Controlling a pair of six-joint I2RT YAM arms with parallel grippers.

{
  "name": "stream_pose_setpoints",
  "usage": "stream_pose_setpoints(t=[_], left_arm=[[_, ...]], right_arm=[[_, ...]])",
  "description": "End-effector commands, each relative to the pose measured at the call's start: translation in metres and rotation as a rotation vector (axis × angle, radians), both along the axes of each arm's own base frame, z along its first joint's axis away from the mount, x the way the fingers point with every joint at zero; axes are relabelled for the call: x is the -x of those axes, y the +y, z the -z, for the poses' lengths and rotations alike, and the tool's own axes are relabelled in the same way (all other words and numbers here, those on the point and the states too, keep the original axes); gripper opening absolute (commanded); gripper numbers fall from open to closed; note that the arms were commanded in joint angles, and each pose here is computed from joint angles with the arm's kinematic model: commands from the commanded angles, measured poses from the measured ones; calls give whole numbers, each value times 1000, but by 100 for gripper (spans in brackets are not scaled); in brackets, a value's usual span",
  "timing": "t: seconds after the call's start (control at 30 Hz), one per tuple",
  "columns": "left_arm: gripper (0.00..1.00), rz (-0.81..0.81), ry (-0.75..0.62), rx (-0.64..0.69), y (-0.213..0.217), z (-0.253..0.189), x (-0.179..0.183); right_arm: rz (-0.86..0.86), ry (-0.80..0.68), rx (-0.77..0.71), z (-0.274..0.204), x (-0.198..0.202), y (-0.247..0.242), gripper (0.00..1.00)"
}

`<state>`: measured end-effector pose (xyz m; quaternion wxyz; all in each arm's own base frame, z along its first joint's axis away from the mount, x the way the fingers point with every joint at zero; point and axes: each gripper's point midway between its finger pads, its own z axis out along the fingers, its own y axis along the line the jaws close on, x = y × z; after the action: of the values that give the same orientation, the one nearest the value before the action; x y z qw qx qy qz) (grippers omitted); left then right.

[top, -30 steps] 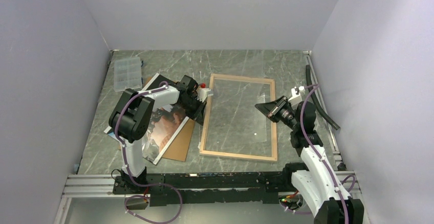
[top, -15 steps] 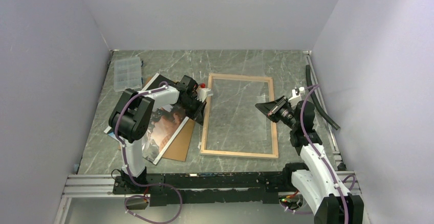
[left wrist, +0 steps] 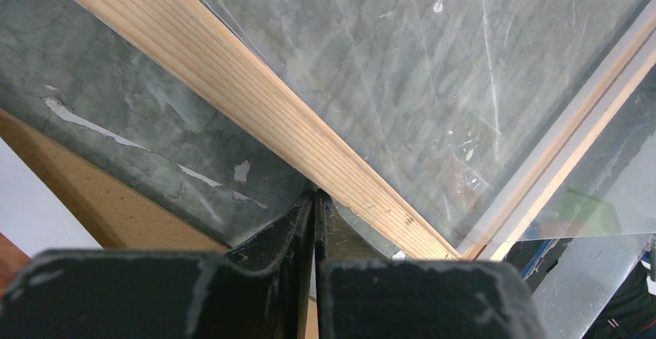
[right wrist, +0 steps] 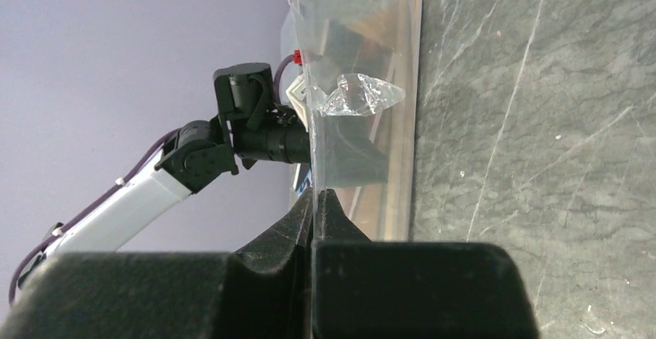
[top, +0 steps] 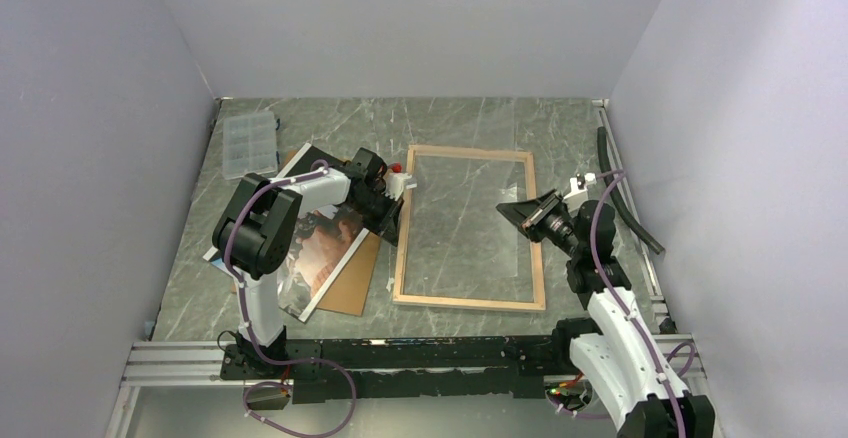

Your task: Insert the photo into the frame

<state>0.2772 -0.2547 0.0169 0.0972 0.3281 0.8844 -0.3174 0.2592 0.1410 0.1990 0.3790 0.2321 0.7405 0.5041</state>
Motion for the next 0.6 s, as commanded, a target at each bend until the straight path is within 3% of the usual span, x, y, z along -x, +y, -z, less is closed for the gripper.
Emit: stream_pose_setpoints(t=[0.0,0.57], left_arm=[[11,10,7,-35,3,12,7],[10,18,-13,-40,5,8,6]], right_arm=[[-10,-9,-39,-21,5,7,0],[49,80,5,-9,-7,3,0]])
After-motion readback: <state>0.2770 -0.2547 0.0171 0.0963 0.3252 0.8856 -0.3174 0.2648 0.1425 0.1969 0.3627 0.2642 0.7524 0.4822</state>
